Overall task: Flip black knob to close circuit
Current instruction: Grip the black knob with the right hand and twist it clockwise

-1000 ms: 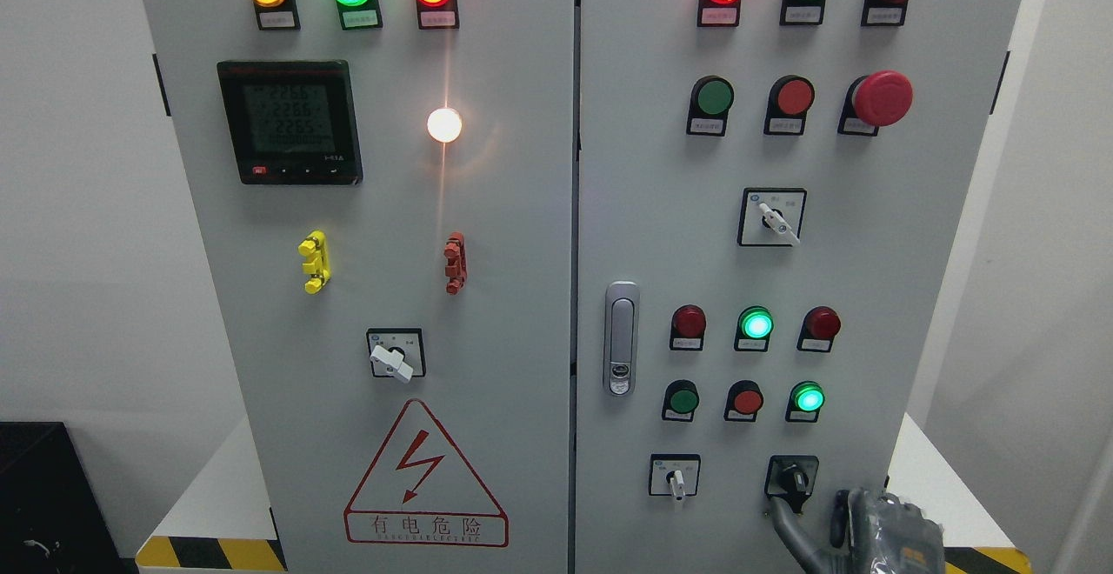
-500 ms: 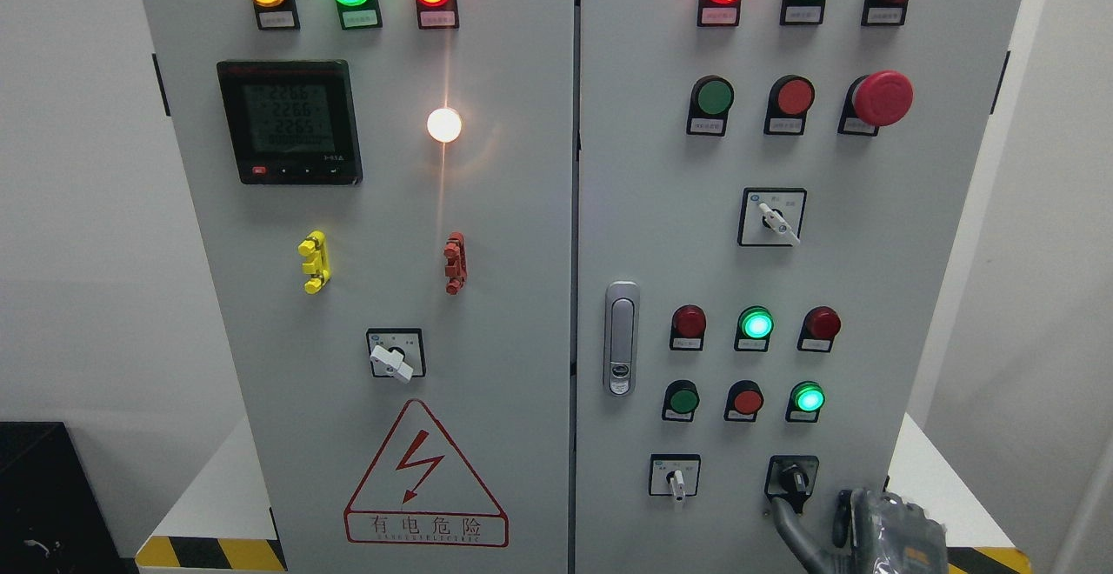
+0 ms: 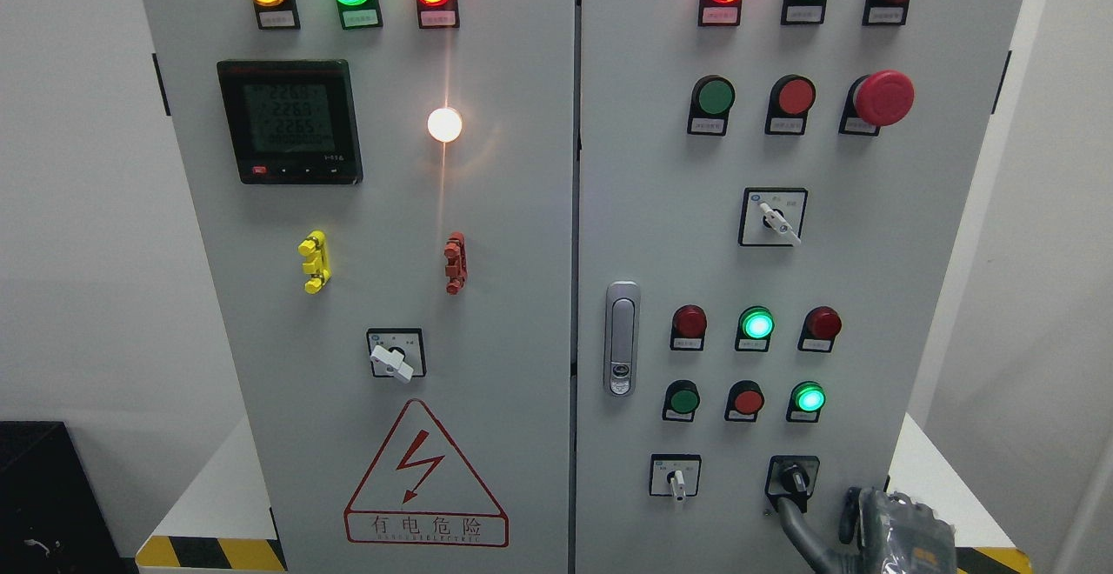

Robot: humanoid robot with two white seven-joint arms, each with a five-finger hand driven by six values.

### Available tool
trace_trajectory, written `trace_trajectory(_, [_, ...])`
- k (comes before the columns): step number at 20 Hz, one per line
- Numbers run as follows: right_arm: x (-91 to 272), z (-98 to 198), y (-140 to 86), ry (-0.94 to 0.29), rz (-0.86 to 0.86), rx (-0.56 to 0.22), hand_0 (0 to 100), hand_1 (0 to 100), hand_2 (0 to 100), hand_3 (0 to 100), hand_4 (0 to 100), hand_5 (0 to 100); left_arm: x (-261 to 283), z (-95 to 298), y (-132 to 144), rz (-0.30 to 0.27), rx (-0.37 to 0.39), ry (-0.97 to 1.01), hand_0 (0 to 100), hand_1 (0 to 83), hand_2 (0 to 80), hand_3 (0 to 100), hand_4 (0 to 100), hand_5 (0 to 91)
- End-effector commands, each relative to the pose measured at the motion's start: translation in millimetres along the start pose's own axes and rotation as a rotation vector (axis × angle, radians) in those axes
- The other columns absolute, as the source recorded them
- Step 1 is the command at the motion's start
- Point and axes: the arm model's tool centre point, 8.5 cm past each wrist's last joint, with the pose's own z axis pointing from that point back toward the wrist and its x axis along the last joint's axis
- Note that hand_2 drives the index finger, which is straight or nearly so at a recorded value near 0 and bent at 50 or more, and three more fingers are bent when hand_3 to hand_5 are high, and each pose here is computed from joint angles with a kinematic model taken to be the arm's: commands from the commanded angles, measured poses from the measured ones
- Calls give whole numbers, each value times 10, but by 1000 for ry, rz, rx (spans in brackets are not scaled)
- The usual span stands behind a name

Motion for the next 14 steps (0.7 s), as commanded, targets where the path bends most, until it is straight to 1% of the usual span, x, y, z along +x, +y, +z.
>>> trace_trajectory(1, [-59,-12,-10,16,1,-4,0,16,841,1000,861,901,-47,0,-16,4,-4,-6,120,556,0,0,0,0])
trace_trajectory(14, [-117,-18,-37,29,-3,-13,0,20,837,998,856,903,-47,0,-16,4,-4,-6,120,556,0,0,0,0])
